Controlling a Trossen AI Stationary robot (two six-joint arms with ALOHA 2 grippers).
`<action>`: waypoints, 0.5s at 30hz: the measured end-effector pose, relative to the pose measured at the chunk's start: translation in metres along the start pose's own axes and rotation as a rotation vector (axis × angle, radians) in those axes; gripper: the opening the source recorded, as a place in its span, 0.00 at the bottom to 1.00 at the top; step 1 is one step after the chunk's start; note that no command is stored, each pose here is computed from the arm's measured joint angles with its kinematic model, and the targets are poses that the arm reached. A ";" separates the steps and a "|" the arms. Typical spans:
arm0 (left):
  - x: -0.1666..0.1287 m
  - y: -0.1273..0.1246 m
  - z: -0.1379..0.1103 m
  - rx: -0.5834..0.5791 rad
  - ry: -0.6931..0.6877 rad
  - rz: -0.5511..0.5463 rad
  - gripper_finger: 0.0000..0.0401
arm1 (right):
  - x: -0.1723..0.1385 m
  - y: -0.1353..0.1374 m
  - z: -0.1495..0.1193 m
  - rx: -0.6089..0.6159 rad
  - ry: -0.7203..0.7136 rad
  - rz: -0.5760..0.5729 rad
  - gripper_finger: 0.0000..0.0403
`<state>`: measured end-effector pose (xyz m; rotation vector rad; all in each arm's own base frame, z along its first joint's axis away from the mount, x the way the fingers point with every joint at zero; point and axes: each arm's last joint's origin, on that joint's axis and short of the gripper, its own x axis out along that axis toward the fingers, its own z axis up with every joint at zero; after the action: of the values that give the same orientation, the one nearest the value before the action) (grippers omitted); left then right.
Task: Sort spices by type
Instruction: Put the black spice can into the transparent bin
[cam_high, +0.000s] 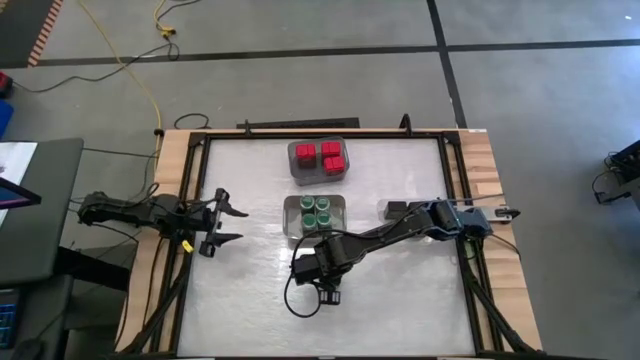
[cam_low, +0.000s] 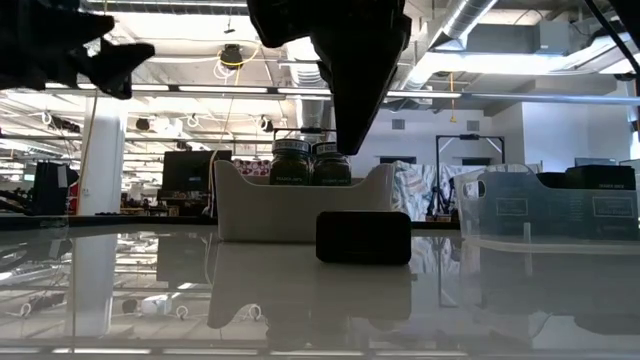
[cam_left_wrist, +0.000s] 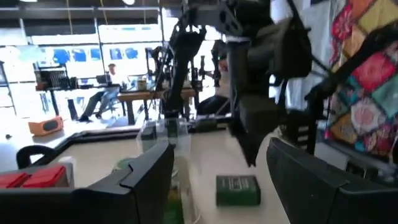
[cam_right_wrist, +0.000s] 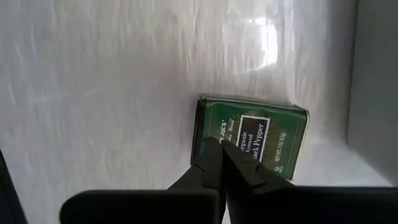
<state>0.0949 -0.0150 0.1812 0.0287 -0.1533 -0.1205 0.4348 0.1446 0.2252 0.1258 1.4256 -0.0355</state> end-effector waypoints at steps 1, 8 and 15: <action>0.000 0.000 -0.002 -0.014 0.024 0.002 0.62 | 0.000 0.000 0.000 0.032 0.001 0.000 0.08; 0.000 0.000 -0.011 -0.022 0.108 0.025 0.62 | 0.000 -0.003 -0.006 0.448 0.054 -0.040 0.08; -0.001 0.001 -0.006 -0.043 0.094 0.026 0.62 | -0.002 0.004 -0.018 0.759 0.106 -0.106 0.08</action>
<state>0.0953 -0.0142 0.1749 -0.0110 -0.0567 -0.0962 0.4174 0.1510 0.2246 0.6832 1.4608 -0.6679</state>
